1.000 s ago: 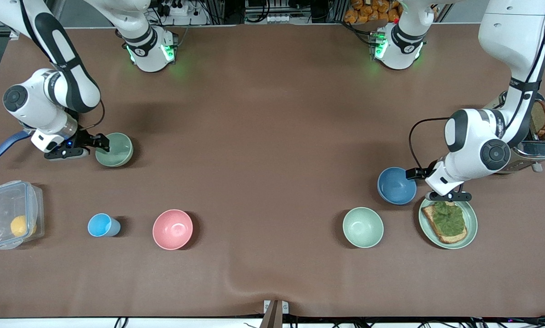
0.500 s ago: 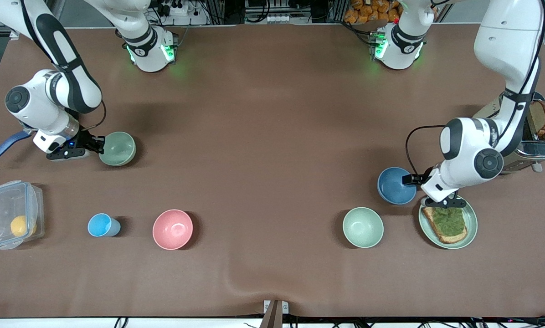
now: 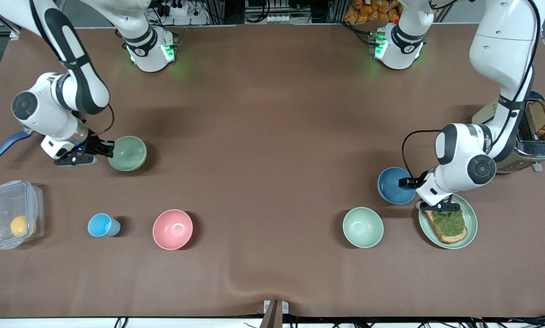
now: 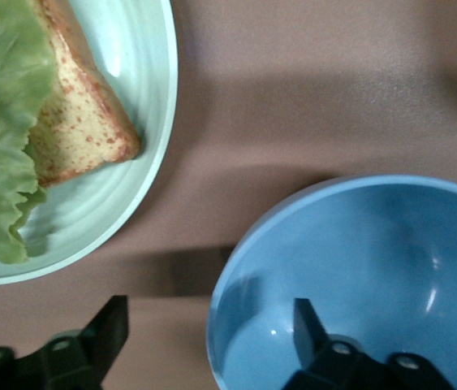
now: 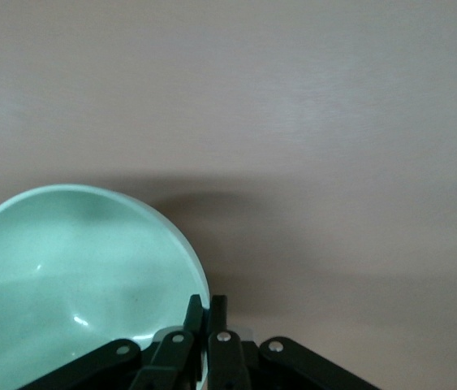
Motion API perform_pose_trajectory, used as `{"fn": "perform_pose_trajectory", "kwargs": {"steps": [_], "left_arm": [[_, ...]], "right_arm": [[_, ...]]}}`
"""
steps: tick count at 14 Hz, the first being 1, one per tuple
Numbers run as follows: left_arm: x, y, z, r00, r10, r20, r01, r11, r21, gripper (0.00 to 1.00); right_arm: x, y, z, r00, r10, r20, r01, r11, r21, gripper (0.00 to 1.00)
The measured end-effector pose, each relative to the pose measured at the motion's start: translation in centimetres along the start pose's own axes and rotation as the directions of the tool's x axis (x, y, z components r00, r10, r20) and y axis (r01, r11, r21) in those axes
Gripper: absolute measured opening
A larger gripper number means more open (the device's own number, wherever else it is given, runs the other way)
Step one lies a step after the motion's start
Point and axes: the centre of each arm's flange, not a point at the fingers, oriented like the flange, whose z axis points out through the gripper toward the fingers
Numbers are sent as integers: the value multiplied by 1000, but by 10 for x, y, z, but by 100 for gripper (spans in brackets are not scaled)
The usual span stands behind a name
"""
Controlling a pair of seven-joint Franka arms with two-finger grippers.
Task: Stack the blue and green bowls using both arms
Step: 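Slide the green bowl with the right gripper toward the table middle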
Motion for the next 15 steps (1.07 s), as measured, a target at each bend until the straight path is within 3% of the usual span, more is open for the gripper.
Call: {"fn": "perform_pose_trajectory", "kwargs": {"steps": [5,7,12,15], "left_arm": [[0,0,1,1000,-7,1,7,1000,0,30],[2,-2,-3,1000,-16,-6,16,1000,-3,9],[3,7,-43,998,-38,-49,37,999,-12,6],[-5,35,-82,995,-90,-47,85,992,-94,6]], "right_arm": [[14,-99,-34,991,134,10,-134,991,-1,4],[9,-142,-33,981,195,20,-196,980,34,4],[-11,-249,-40,953,302,35,-304,947,105,4],[-32,-308,-42,936,353,13,-352,928,125,4]]}}
